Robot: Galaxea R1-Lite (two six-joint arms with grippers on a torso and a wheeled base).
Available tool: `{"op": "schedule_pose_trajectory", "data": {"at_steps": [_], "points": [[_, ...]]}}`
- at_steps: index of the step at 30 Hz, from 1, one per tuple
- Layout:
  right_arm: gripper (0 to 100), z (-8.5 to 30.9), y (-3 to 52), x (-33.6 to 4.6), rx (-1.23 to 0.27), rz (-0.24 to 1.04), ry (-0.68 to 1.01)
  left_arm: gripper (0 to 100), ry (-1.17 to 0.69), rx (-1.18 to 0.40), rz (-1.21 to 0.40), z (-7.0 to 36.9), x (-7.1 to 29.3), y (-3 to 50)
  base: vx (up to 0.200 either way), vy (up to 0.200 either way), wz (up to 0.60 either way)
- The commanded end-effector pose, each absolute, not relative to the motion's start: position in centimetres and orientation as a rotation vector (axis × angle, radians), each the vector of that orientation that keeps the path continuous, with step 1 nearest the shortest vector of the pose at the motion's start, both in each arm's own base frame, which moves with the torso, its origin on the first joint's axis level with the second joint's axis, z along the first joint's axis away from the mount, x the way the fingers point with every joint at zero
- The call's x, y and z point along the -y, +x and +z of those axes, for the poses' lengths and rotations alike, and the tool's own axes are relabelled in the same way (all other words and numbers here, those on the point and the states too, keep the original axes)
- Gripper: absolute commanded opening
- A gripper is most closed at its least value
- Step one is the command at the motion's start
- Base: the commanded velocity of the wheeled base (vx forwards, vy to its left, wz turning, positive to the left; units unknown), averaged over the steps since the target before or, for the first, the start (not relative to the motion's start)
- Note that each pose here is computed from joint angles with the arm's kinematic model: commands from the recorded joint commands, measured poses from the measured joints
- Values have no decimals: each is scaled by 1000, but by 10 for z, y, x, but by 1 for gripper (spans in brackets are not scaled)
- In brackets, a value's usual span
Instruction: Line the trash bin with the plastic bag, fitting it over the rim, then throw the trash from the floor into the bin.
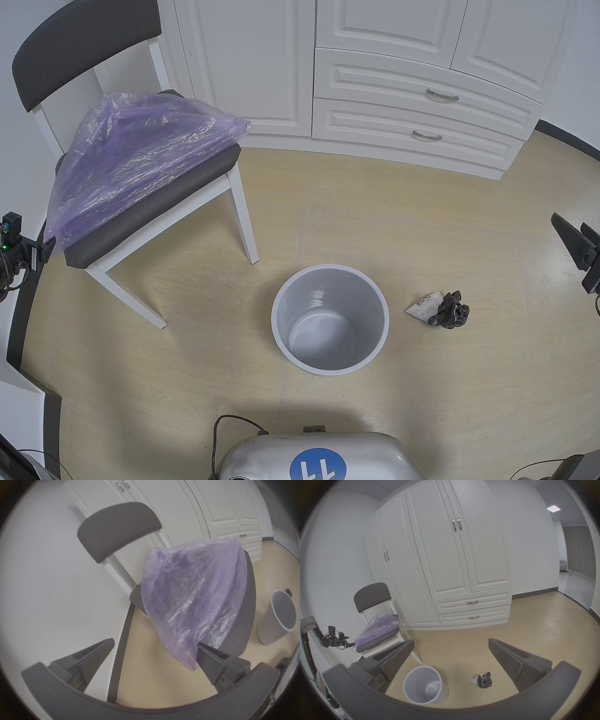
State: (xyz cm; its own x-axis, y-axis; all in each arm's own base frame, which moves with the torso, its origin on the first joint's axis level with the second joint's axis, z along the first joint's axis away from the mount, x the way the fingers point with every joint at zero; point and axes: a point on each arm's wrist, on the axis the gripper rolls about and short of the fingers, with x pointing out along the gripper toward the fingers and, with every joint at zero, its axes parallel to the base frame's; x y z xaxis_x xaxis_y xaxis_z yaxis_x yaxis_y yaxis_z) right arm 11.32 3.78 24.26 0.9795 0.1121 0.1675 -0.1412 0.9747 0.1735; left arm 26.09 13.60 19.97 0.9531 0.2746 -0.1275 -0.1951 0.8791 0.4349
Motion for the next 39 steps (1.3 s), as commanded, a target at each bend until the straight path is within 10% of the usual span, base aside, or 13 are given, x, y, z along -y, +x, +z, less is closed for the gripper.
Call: {"op": "schedule_pose_trajectory", "data": {"at_steps": [1,39], "points": [[100,244,112,-37,166,131,189,100,359,-151,294,182,-133,263,0,0,0],[100,259,100,-36,229,214,275,100,86,146,277,149,-139,254,0,0,0]]}}
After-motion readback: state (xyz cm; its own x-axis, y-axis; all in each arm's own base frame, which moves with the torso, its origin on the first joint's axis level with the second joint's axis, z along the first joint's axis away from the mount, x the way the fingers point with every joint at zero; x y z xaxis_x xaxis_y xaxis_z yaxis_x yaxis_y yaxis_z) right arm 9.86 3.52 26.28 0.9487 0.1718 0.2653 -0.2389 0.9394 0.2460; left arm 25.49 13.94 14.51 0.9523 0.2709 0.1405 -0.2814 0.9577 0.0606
